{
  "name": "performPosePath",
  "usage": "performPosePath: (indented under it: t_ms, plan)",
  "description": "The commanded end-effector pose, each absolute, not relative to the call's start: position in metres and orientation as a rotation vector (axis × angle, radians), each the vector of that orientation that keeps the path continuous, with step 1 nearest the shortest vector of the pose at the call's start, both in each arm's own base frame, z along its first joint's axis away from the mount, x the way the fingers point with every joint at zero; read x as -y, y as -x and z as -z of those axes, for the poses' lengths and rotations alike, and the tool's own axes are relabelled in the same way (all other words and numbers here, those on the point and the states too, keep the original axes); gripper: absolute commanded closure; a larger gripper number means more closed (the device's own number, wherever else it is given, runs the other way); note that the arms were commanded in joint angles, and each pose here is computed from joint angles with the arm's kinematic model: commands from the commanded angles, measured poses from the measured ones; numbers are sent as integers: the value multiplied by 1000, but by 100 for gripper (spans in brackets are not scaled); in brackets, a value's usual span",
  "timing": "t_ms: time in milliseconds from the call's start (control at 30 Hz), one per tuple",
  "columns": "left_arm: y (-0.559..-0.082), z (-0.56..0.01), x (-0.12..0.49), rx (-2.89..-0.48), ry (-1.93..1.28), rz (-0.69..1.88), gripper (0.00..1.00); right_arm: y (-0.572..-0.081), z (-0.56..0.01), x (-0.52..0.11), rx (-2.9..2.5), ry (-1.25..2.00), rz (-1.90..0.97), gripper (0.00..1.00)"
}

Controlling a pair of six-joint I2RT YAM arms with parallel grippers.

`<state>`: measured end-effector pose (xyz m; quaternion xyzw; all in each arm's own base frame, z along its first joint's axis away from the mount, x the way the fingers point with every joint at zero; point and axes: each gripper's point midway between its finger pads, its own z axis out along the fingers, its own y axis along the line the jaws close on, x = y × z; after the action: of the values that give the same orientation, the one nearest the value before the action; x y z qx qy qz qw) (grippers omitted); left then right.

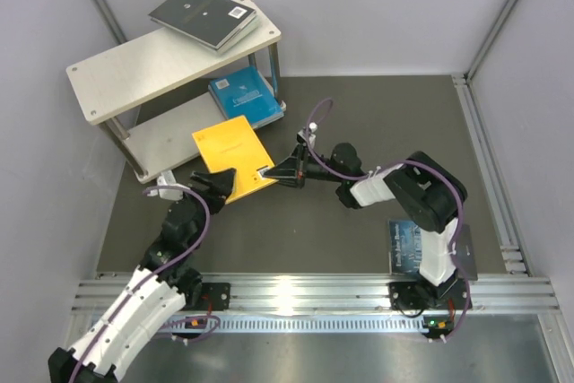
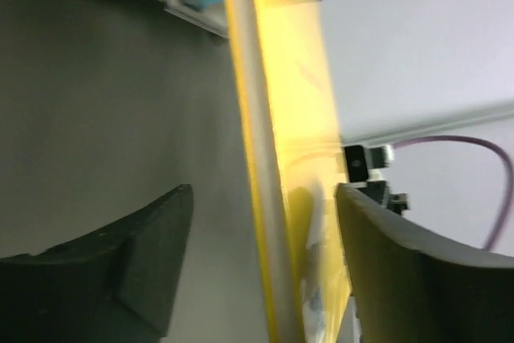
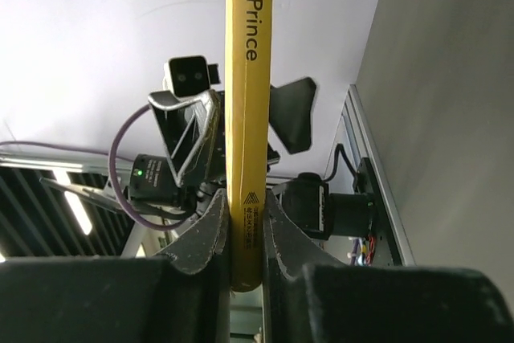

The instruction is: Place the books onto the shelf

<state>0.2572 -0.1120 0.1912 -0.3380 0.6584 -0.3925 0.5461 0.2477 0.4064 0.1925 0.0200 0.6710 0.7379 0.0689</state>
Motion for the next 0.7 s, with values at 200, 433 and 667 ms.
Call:
performPosePath:
  t_ms: [200,433,667]
  plan:
    - [-217,-198,47,-1765,817,450,1,-241,-243,-461,-1828,203,-2227,100]
    - [-192,-239,17,-1719,803,362,1,-267,-249,-512,-1859,259,-2134,100]
    - [-181,-263,-6,-1689,819,253,1,-307,-217,-574,-1958,252,-2007,100]
